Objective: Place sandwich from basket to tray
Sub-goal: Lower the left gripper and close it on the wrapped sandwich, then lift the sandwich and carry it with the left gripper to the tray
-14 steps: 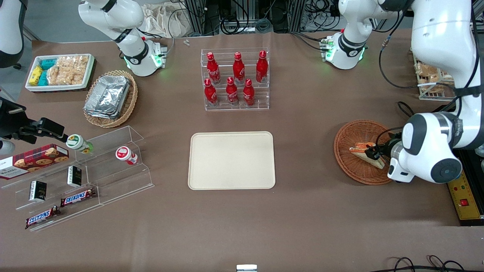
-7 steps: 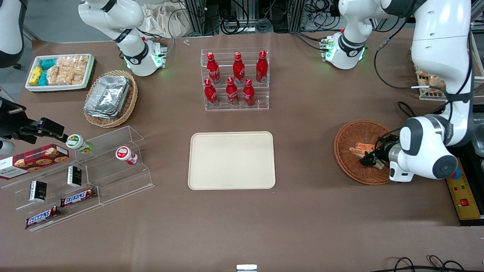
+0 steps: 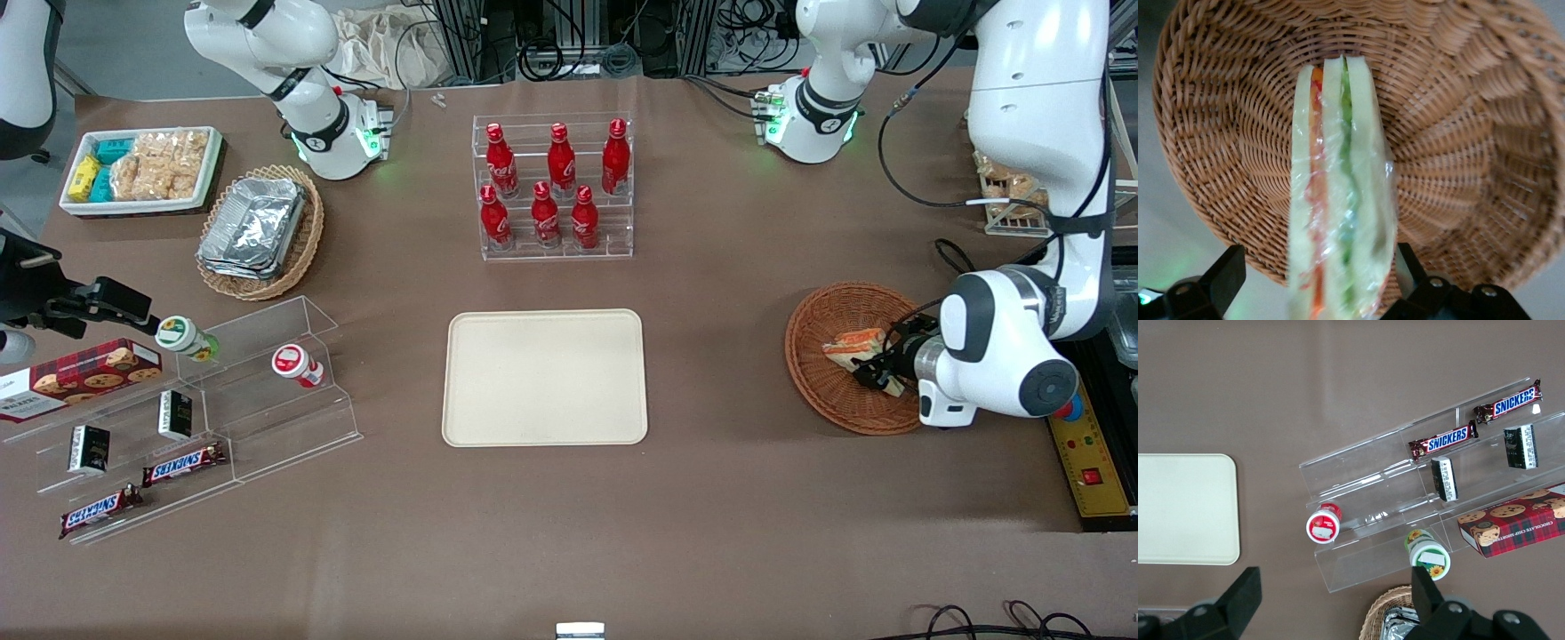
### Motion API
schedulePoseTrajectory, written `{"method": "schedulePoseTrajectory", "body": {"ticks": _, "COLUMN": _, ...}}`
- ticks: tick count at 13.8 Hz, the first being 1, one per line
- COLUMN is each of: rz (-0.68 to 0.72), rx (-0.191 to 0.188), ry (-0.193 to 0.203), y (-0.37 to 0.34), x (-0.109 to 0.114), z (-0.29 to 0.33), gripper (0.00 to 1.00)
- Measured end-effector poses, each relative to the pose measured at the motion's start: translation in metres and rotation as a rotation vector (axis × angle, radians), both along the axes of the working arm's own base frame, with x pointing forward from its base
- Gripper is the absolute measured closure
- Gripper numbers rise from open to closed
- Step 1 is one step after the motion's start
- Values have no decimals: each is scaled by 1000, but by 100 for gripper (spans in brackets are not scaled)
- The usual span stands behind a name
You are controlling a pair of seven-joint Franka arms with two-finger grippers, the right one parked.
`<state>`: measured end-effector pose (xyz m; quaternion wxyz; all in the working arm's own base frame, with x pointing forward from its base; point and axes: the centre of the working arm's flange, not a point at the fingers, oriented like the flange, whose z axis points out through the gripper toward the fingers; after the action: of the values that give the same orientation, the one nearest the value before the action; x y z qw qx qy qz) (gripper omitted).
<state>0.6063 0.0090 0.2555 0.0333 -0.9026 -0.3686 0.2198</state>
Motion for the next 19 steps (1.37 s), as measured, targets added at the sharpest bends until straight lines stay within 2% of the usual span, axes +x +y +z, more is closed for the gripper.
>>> {"method": "schedulePoseTrajectory", "body": {"ticks": 2, "rz": 15, "rx": -12, "ry": -15, "y": -1, "x": 1, "z": 8, "gripper": 0}}
{"method": "schedulePoseTrajectory", "body": {"ticks": 4, "rz": 21, "rx": -6, "ry": -20, "y": -1, "x": 2, "z": -4, "gripper": 0}}
{"method": "schedulePoseTrajectory", "body": {"ticks": 7, "rz": 26, "rx": 1, "ry": -3, "y": 0, "x": 0, "z": -36, "gripper": 4}}
{"method": "schedulePoseTrajectory", "body": {"ticks": 10, "rz": 27, "rx": 1, "ry": -9, "y": 0, "x": 2, "z": -36, "gripper": 39}}
{"method": "schedulePoseTrajectory", "body": {"ticks": 12, "rz": 26, "rx": -3, "ry": -46, "y": 0, "x": 10, "z": -12, "gripper": 57}}
{"method": "schedulePoseTrajectory", "body": {"ticks": 15, "rz": -19, "rx": -37, "ry": -59, "y": -11, "x": 5, "z": 60, "gripper": 67}}
{"method": "schedulePoseTrajectory", "body": {"ticks": 16, "rz": -63, "rx": -58, "ry": -64, "y": -21, "x": 0, "z": 88, "gripper": 68}}
{"method": "schedulePoseTrajectory", "body": {"ticks": 18, "rz": -169, "rx": -91, "ry": -86, "y": -59, "x": -16, "z": 142, "gripper": 79}}
{"method": "schedulePoseTrajectory", "body": {"ticks": 19, "rz": -223, "rx": -101, "ry": -104, "y": -87, "x": -23, "z": 163, "gripper": 81}}
